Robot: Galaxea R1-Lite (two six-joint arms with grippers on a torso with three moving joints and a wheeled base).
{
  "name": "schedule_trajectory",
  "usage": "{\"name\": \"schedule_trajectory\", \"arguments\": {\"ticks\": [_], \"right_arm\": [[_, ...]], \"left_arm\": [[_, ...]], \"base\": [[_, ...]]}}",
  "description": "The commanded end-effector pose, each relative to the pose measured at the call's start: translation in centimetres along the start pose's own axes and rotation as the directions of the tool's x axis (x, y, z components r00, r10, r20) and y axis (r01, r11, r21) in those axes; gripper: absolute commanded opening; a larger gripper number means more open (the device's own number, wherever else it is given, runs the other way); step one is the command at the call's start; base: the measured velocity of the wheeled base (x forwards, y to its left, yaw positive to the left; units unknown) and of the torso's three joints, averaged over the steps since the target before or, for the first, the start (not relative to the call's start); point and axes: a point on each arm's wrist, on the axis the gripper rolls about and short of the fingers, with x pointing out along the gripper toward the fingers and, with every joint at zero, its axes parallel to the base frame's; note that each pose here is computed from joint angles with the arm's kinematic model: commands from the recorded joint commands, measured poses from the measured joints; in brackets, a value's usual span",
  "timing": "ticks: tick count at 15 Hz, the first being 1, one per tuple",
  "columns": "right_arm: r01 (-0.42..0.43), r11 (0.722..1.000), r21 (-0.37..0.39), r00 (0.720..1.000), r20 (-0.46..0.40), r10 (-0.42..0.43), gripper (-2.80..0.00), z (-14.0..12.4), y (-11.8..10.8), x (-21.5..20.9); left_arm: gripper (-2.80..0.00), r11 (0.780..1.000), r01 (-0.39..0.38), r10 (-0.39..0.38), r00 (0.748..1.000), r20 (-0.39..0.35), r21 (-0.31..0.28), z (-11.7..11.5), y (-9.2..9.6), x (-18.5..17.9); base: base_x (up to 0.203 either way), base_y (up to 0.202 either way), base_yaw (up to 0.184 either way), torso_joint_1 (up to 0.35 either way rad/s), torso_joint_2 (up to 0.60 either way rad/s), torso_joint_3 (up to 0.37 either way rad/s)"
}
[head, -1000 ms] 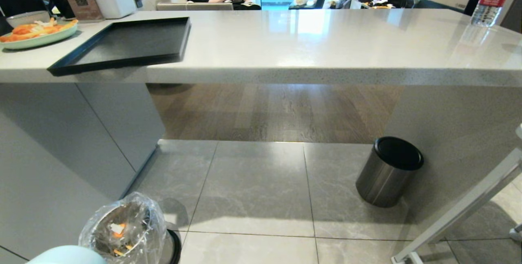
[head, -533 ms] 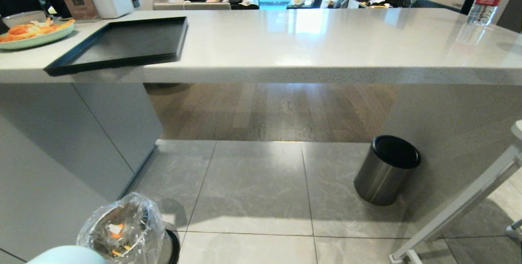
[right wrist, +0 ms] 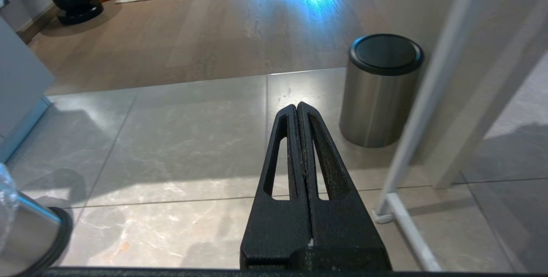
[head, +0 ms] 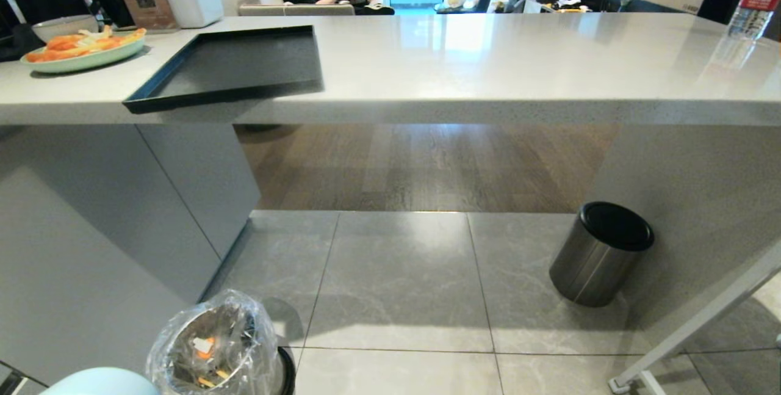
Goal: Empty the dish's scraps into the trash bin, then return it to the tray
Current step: Put the bowl back to the table
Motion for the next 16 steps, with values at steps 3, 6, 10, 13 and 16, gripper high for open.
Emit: {"name": "schedule_trajectory", "arguments": {"ticks": [3,6,10,13,16], "right_arm": [[0.0,1.0,0.001,1.0,0.001,0.0,-2.8,0.02,0.0,0.0],[0.0,1.0,0.001,1.0,0.001,0.0,-2.8,0.01,0.0,-0.01],[0.0,1.0,0.001,1.0,0.001,0.0,-2.8,0.0,0.0,0.0],[0.0,1.0,0.001,1.0,0.001,0.0,-2.8,0.01,0.0,-0.01],[0.0,1.0,0.001,1.0,0.001,0.0,-2.8,0.01,0.0,-0.01]], "left_arm": [[-2.8,1.0,0.0,0.0,1.0,0.001,-0.001,0.0,0.0,0.0],[-2.8,1.0,0.0,0.0,1.0,0.001,-0.001,0.0,0.0,0.0],[-2.8,1.0,0.0,0.0,1.0,0.001,-0.001,0.0,0.0,0.0],[-2.8,1.0,0.0,0.0,1.0,0.001,-0.001,0.0,0.0,0.0],[-2.8,1.0,-0.001,0.001,1.0,0.001,-0.001,0.0,0.0,0.0]], "base": [[0.0,0.172,-0.001,0.002,0.0,0.002],[0.0,0.029,0.0,0.001,0.0,0.003],[0.0,0.0,0.0,0.0,0.0,0.0],[0.0,0.0,0.0,0.0,0.0,0.0],[0.0,0.0,0.0,0.0,0.0,0.0]]}}
